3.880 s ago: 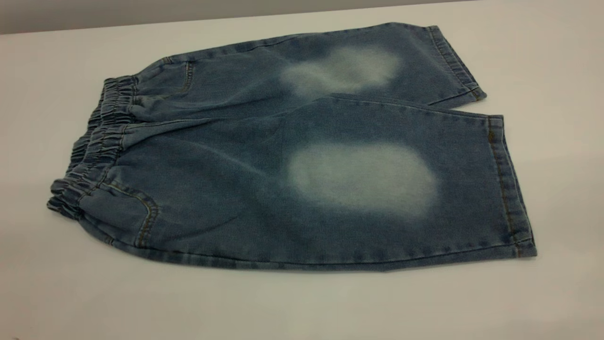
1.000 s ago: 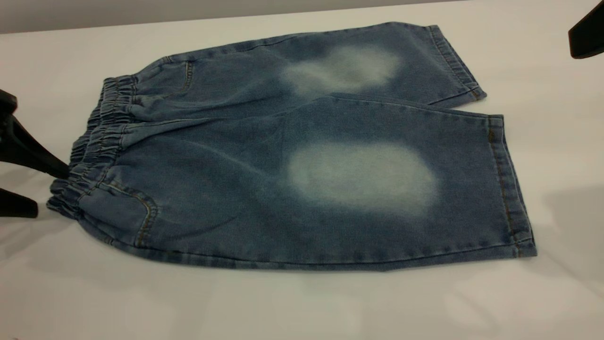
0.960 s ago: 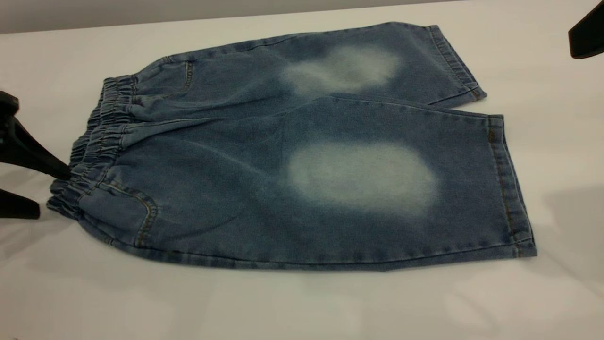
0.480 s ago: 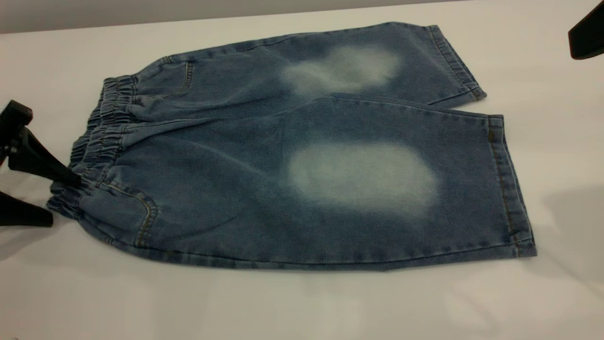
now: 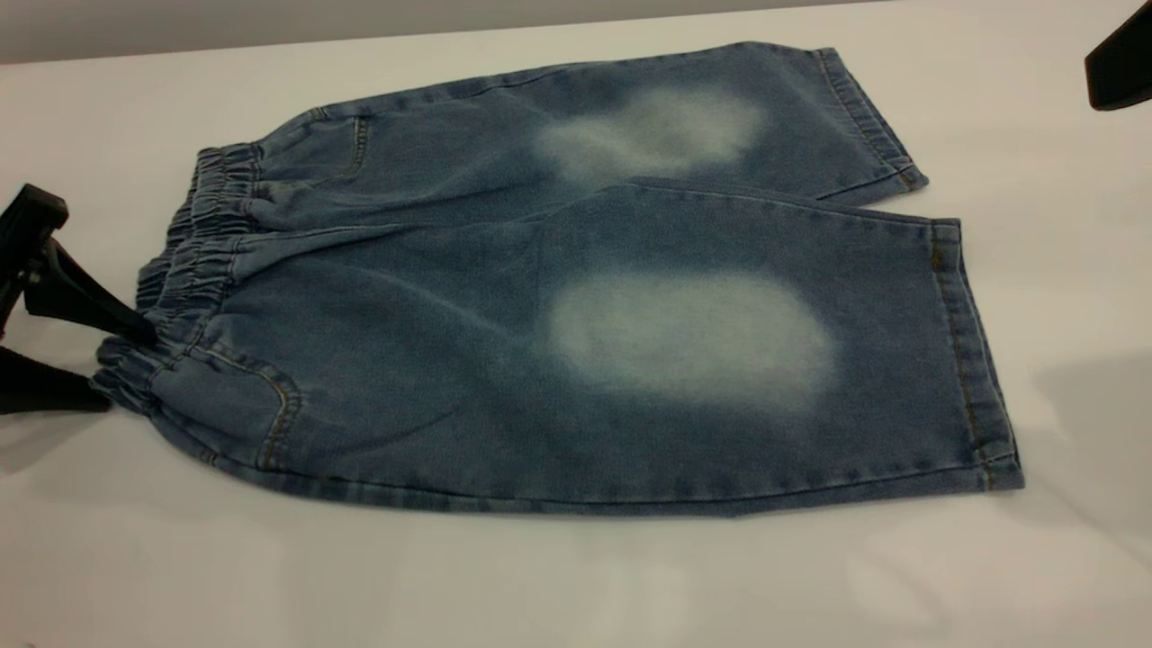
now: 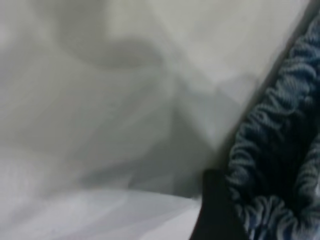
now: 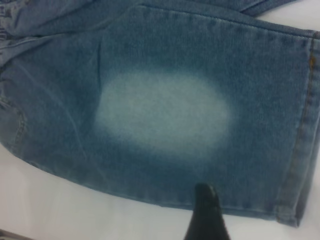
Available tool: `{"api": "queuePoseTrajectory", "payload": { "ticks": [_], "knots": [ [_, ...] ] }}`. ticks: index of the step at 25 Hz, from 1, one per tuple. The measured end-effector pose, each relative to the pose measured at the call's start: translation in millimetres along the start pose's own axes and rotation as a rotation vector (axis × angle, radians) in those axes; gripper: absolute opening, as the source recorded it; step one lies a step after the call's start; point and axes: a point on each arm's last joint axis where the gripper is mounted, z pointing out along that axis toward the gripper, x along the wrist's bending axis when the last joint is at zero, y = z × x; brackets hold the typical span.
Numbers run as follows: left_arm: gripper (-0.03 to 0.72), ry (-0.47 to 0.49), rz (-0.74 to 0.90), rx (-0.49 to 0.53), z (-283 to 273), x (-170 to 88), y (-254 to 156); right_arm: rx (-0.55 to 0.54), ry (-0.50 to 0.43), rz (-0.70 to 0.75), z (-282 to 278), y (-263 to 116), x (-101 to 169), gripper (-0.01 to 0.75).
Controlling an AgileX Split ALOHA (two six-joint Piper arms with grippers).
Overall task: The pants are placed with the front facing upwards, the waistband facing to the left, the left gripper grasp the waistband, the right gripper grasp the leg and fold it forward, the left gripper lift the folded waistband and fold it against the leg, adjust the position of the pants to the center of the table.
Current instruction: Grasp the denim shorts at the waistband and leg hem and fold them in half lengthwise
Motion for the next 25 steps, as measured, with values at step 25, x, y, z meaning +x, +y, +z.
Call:
{"api": "queuePoseTrajectory", "payload": {
  "ticks": [25],
  "knots": [
    [0.419, -0.055, -0.011, 0.113, 13.9, -0.2, -4.3, 0.0, 0.002, 0.002, 0.0, 0.0, 0.2, 0.431]
  ]
}}
